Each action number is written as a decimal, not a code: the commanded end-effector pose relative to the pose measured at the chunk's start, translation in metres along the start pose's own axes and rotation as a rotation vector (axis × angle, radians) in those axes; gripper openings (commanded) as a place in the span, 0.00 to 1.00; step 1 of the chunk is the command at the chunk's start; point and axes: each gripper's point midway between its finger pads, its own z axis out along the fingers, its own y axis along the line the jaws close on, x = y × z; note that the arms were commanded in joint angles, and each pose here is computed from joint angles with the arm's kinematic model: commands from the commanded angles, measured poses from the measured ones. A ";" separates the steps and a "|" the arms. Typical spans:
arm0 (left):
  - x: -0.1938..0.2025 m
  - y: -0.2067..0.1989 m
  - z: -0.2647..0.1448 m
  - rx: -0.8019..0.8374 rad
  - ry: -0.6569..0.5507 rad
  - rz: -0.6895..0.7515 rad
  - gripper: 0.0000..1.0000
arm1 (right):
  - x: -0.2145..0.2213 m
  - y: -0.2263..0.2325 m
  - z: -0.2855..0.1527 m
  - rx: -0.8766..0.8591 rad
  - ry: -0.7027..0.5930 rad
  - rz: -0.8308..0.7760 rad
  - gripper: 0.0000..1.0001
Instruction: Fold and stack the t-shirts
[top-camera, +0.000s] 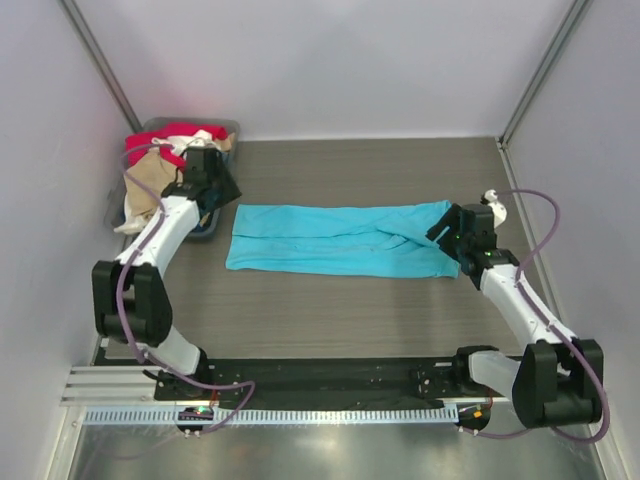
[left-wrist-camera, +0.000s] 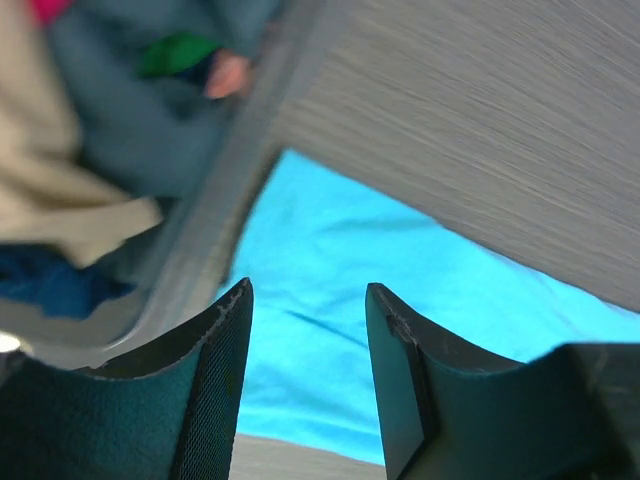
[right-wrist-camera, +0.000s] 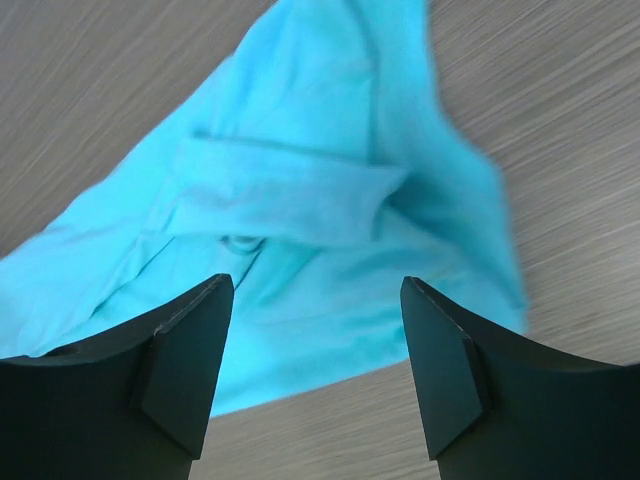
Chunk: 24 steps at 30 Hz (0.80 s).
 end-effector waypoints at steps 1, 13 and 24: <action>0.017 -0.042 0.029 0.056 0.056 0.134 0.50 | 0.023 0.042 0.003 -0.088 0.102 0.083 0.74; 0.107 -0.060 0.090 0.019 0.333 0.198 0.46 | 0.072 0.034 0.075 0.090 0.295 0.035 0.76; 0.225 -0.008 0.018 -0.033 0.584 0.110 0.43 | 0.085 0.063 0.193 0.107 0.507 -0.049 0.72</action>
